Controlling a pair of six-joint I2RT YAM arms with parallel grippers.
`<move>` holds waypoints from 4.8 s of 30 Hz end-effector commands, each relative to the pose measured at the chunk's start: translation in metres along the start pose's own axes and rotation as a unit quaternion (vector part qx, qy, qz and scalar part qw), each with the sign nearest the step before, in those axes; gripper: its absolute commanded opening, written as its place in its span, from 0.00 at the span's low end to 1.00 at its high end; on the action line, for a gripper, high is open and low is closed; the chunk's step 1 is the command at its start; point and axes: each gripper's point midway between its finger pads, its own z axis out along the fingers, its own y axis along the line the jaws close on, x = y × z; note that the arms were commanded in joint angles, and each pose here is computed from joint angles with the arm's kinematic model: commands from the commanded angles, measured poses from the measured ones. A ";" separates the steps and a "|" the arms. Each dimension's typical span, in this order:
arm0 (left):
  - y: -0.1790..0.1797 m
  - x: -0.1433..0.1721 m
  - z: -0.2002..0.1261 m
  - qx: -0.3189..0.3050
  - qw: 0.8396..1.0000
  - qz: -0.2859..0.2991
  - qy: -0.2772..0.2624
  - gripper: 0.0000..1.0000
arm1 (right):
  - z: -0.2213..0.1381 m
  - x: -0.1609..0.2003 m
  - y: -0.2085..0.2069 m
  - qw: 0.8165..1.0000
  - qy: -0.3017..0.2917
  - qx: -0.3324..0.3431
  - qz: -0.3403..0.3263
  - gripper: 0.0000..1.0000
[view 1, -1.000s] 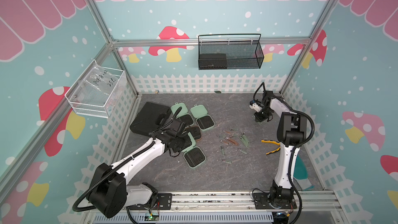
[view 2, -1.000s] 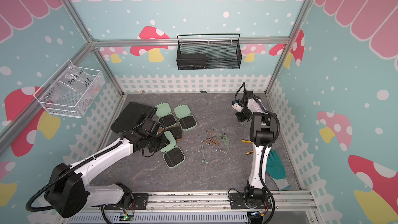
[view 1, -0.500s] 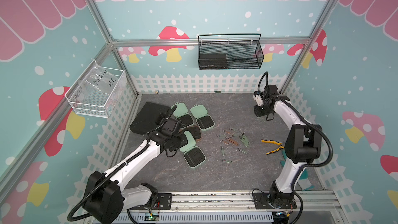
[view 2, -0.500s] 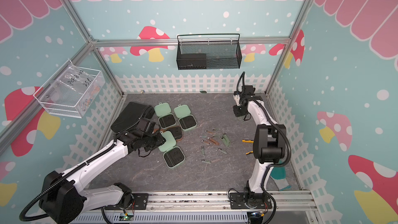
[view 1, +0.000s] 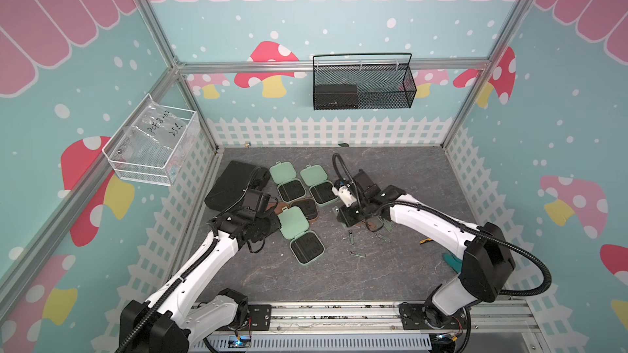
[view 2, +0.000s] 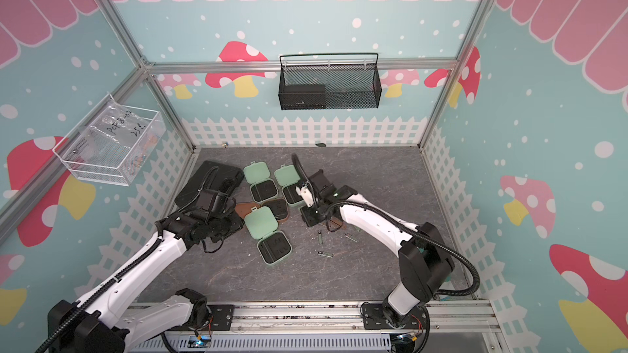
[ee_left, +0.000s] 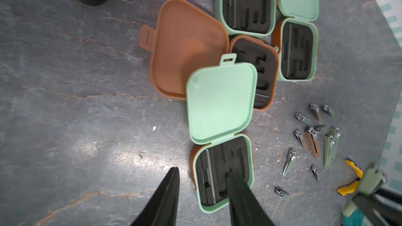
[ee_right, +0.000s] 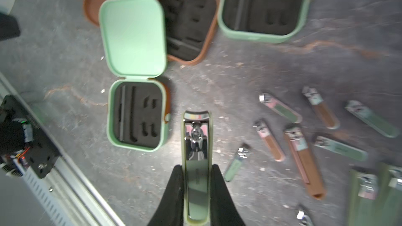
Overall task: Organize nail clipper sets
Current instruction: Place the nail clipper in the storage box.
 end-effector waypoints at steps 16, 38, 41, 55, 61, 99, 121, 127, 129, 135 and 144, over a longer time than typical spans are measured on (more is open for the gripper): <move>0.029 0.015 0.014 -0.017 1.000 -0.010 0.017 0.40 | 0.109 0.016 0.108 0.996 0.048 -0.024 0.069 0.01; 0.023 0.019 0.023 0.001 0.999 0.008 0.034 0.40 | 0.130 0.041 0.066 0.988 0.115 0.092 0.038 0.01; 0.023 0.020 0.024 0.000 0.999 0.008 0.034 0.39 | 0.133 0.043 0.069 0.988 0.121 0.086 0.036 0.01; 0.021 0.020 0.025 0.002 0.999 0.005 0.036 0.39 | 0.138 0.051 0.077 0.988 0.139 0.069 0.011 0.01; 0.020 0.020 0.025 0.005 0.999 0.003 0.036 0.39 | 0.142 0.052 0.074 0.986 0.147 0.080 0.001 0.01; 0.024 0.029 0.027 0.013 0.999 -0.012 0.047 0.38 | 0.137 0.050 0.068 0.981 0.160 0.108 -0.029 0.36; 0.022 0.033 0.035 0.013 0.998 -0.014 0.063 0.26 | 0.136 0.042 0.078 0.986 0.145 0.080 -0.028 0.08; 0.017 0.040 0.041 0.030 0.996 -0.017 0.083 0.17 | 0.150 0.061 0.075 0.984 0.164 0.071 -0.016 0.05; 0.015 0.045 0.045 0.036 0.995 -0.020 0.094 0.11 | 0.152 0.068 0.071 0.983 0.170 0.075 -0.012 0.05; 0.003 0.060 0.056 0.061 0.990 -0.017 0.125 0.00 | 0.121 0.033 0.068 0.990 0.111 0.086 -0.009 0.04; -0.018 0.072 0.067 0.076 0.987 -0.011 0.140 0.00 | 0.040 -0.026 0.050 0.996 -0.004 0.094 -0.005 0.05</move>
